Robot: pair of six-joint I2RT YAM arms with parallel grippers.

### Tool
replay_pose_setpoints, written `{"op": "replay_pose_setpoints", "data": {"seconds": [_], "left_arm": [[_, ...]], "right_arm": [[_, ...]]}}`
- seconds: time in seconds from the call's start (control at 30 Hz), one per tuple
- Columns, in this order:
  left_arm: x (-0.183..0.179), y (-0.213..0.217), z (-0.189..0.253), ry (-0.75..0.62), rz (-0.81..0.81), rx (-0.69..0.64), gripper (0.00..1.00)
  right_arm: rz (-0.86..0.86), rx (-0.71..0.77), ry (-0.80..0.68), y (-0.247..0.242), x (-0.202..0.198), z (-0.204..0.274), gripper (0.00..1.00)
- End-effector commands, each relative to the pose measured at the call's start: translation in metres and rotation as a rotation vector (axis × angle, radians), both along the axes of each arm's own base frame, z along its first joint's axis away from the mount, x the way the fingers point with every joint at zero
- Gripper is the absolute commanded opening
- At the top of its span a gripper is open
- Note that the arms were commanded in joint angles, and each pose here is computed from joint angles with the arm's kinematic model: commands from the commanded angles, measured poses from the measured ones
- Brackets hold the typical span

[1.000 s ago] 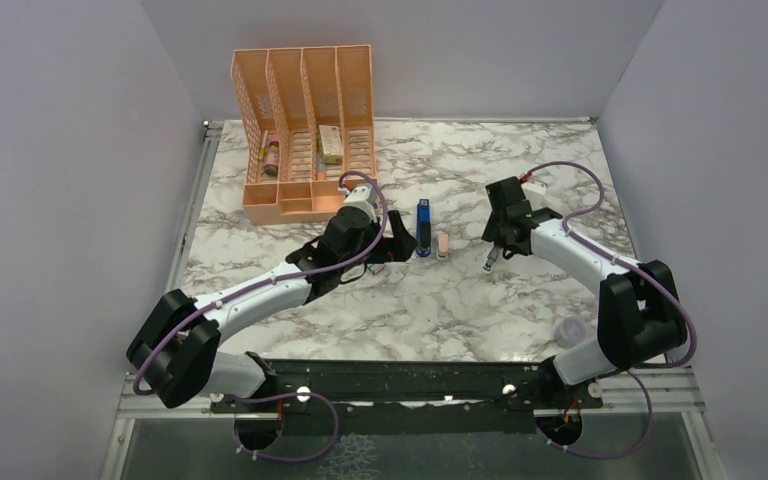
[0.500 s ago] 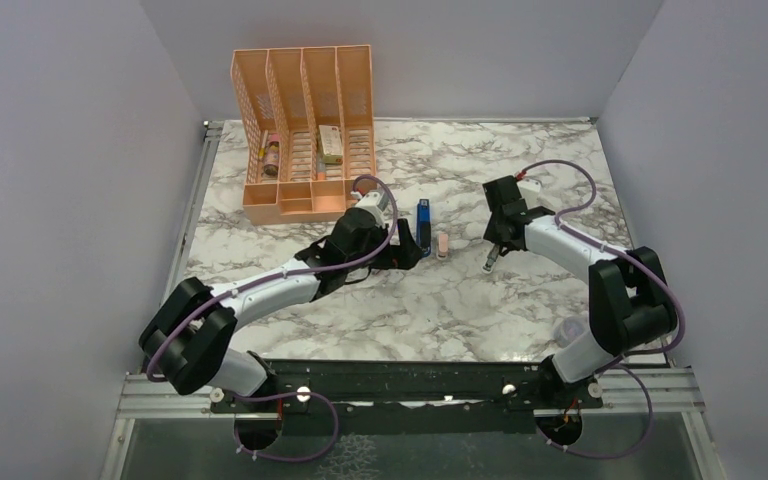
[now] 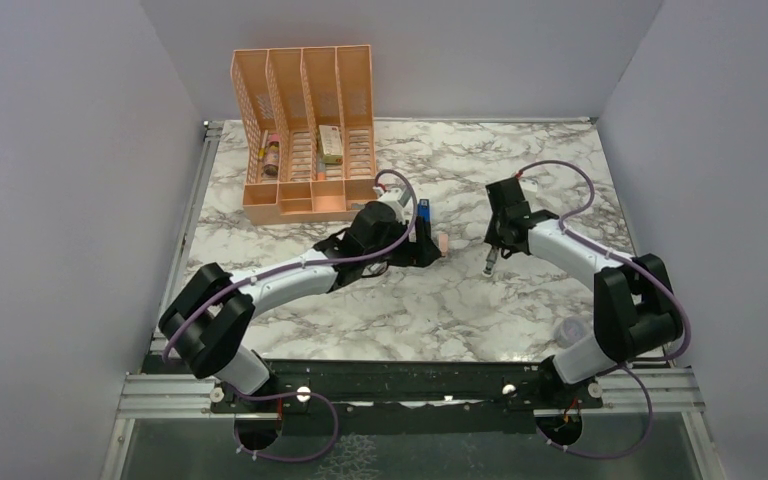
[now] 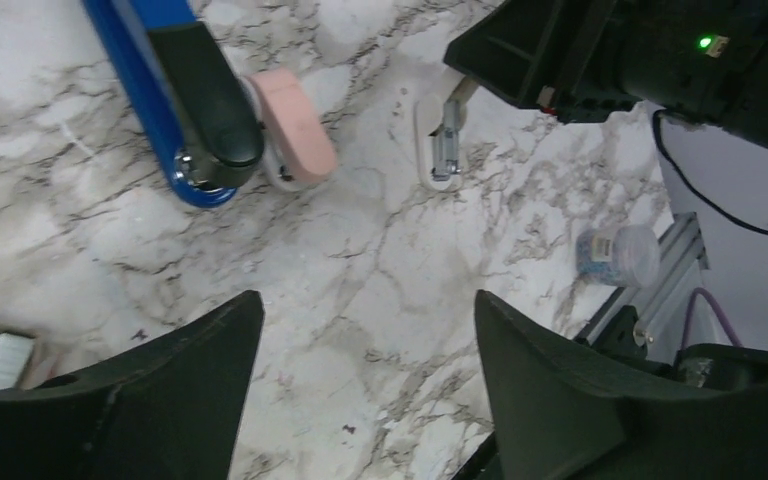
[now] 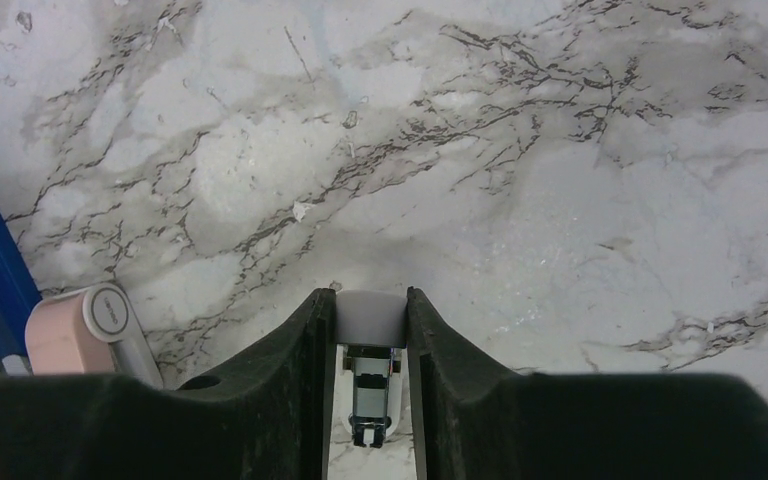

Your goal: Load the staples into the stapler

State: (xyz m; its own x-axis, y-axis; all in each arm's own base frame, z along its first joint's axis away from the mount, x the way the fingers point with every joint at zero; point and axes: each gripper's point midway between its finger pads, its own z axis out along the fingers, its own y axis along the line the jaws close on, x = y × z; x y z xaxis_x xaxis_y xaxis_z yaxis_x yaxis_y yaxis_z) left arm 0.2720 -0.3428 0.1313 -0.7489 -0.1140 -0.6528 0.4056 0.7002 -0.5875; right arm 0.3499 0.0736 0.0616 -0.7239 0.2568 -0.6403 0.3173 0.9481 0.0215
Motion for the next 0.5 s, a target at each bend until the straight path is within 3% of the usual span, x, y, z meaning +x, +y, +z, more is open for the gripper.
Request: {"op": "replay_pose_setpoints", "data": {"seconds": [0.0, 0.3, 0.47], "left_arm": [[-0.009, -0.037, 0.018, 0.008, -0.082, -0.078, 0.70], [-0.013, -0.098, 0.005, 0.089, -0.170, -0.127, 0.41], [-0.017, -0.123, -0.022, 0.186, -0.232, -0.129, 0.32]], "right_arm": [[0.062, 0.045, 0.008, 0.006, -0.013, 0.006, 0.30], [0.152, 0.041, 0.016, 0.007, -0.029, 0.004, 0.31], [0.180, 0.064, -0.010, 0.011, -0.032, 0.007, 0.36]]}}
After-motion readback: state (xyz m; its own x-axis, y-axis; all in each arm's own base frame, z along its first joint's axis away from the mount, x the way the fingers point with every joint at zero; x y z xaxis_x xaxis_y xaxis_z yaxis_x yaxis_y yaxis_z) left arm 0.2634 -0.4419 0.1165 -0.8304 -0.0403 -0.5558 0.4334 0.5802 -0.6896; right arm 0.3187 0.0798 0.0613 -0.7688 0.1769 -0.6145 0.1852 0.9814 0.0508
